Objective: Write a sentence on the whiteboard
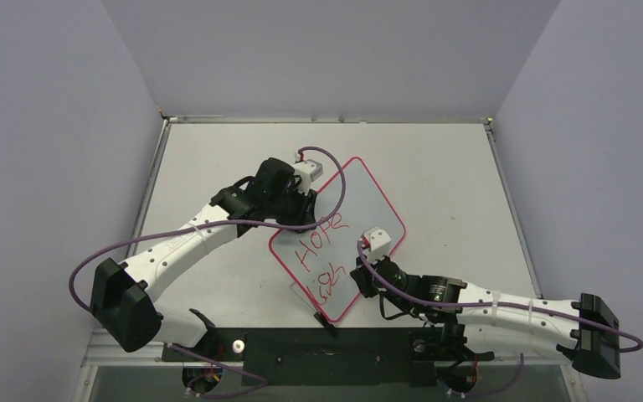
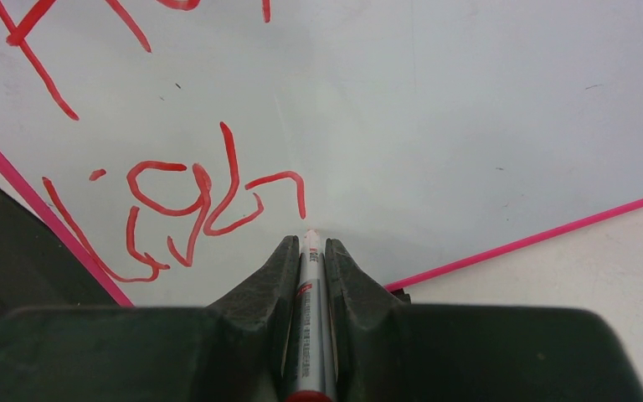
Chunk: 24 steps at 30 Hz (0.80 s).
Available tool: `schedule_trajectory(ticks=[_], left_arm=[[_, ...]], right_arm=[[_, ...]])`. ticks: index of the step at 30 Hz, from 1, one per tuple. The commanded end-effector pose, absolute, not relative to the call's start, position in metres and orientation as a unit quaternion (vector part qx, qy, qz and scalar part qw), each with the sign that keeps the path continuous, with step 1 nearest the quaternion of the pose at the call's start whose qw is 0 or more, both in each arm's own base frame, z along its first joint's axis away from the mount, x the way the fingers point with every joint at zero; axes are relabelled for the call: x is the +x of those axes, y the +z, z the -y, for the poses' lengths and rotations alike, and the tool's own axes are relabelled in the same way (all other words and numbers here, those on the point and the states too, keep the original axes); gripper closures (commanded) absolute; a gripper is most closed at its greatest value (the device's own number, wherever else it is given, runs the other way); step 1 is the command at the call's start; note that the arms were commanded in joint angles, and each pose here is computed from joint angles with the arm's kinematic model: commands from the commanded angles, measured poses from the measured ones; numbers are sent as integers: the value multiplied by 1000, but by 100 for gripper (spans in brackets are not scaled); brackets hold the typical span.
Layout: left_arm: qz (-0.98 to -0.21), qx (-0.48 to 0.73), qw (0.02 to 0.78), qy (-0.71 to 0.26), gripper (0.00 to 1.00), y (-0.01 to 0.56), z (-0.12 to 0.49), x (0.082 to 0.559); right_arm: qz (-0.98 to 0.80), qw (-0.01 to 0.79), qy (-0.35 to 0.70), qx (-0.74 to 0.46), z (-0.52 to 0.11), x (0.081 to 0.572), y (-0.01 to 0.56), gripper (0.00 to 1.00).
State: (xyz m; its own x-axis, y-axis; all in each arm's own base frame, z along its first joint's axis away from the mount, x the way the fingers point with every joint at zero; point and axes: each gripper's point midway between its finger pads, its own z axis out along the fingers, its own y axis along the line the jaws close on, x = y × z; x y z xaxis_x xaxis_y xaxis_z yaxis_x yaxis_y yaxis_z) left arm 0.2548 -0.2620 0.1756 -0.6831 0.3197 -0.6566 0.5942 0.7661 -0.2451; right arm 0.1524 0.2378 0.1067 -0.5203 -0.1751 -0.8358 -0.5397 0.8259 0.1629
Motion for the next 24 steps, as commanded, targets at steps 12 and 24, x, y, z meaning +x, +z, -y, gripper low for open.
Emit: schedule_trajectory(ticks=[12, 24], left_arm=[[-906, 311, 279, -74, 100, 135, 212, 259], [-905, 311, 280, -74, 100, 136, 211, 259]], right_arm=[[-819, 508, 201, -174, -249, 187, 163, 100], [-822, 500, 214, -166, -256, 195, 151, 100]])
